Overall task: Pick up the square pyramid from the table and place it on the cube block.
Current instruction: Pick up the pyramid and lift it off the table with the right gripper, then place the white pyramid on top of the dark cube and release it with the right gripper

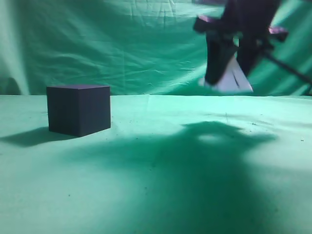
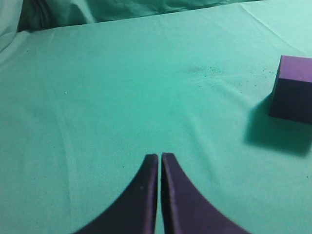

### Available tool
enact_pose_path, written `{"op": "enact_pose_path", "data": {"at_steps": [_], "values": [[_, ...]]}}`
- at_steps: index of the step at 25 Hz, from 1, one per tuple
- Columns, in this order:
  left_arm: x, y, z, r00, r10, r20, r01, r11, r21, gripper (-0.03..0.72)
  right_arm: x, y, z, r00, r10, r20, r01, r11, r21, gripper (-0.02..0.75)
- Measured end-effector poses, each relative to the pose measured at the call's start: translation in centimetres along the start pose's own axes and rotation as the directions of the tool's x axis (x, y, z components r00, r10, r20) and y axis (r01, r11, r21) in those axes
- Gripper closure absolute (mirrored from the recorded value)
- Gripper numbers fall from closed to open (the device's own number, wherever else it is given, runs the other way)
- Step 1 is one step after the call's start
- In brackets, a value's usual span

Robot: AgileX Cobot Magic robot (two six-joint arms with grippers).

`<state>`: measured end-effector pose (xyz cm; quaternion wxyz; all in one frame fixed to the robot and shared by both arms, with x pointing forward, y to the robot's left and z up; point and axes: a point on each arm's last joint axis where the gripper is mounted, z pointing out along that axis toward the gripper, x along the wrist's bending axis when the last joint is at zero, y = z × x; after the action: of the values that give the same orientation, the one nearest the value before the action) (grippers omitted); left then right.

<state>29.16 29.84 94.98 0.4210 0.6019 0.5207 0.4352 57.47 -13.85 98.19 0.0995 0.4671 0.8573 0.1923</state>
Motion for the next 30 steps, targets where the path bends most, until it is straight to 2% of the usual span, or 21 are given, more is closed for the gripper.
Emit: {"op": "enact_pose_path", "data": {"at_steps": [3, 6, 9, 13, 15, 16, 17, 20, 26, 30], "values": [[0.0, 0.0, 0.0, 1.000, 0.000, 0.000, 0.000, 1.000, 0.000, 0.688, -0.1, 2.1, -3.0, 1.000, -0.013, 0.009, 0.014, 0.997, -0.071, 0.360], [0.0, 0.0, 0.0, 1.000, 0.000, 0.000, 0.000, 1.000, 0.000, 0.688, 1.0, 3.6, -5.5, 0.999, -0.048, -0.004, 0.047, 0.995, -0.083, 0.360], [0.0, 0.0, 0.0, 1.000, 0.000, 0.000, 0.000, 1.000, 0.000, 0.688, 4.0, 5.0, -7.6, 0.987, -0.156, -0.039, 0.152, 0.985, -0.079, 0.360], [0.0, 0.0, 0.0, 1.000, 0.000, 0.000, 0.000, 1.000, 0.000, 0.688, 10.0, 6.5, -9.3, 0.945, -0.311, -0.101, 0.300, 0.947, -0.112, 0.360], [0.0, 0.0, 0.0, 1.000, 0.000, 0.000, 0.000, 1.000, 0.000, 0.688, 12.5, 7.0, -9.0, 0.921, -0.366, -0.135, 0.356, 0.930, -0.096, 0.360], [0.0, 0.0, 0.0, 1.000, 0.000, 0.000, 0.000, 1.000, 0.000, 0.688, 13.7, 7.2, -8.6, 0.909, -0.389, -0.149, 0.380, 0.921, -0.086, 0.402], [0.0, 0.0, 0.0, 1.000, 0.000, 0.000, 0.000, 1.000, 0.000, 0.688, 14.7, 7.4, -8.0, 0.899, -0.406, -0.164, 0.401, 0.914, -0.067, 0.379], [0.0, 0.0, 0.0, 1.000, 0.000, 0.000, 0.000, 1.000, 0.000, 0.688, 16.7, 8.0, -5.8, 0.878, -0.447, -0.172, 0.450, 0.893, -0.026, 0.379], [0.0, 0.0, 0.0, 1.000, 0.000, 0.000, 0.000, 1.000, 0.000, 0.688, 17.7, 8.8, -1.3, 0.869, -0.461, -0.180, 0.477, 0.877, 0.056, 0.379], [0.0, 0.0, 0.0, 1.000, 0.000, 0.000, 0.000, 1.000, 0.000, 0.688, 17.9, 8.8, 0.2, 0.869, -0.460, -0.183, 0.479, 0.875, 0.076, 0.379]]}}
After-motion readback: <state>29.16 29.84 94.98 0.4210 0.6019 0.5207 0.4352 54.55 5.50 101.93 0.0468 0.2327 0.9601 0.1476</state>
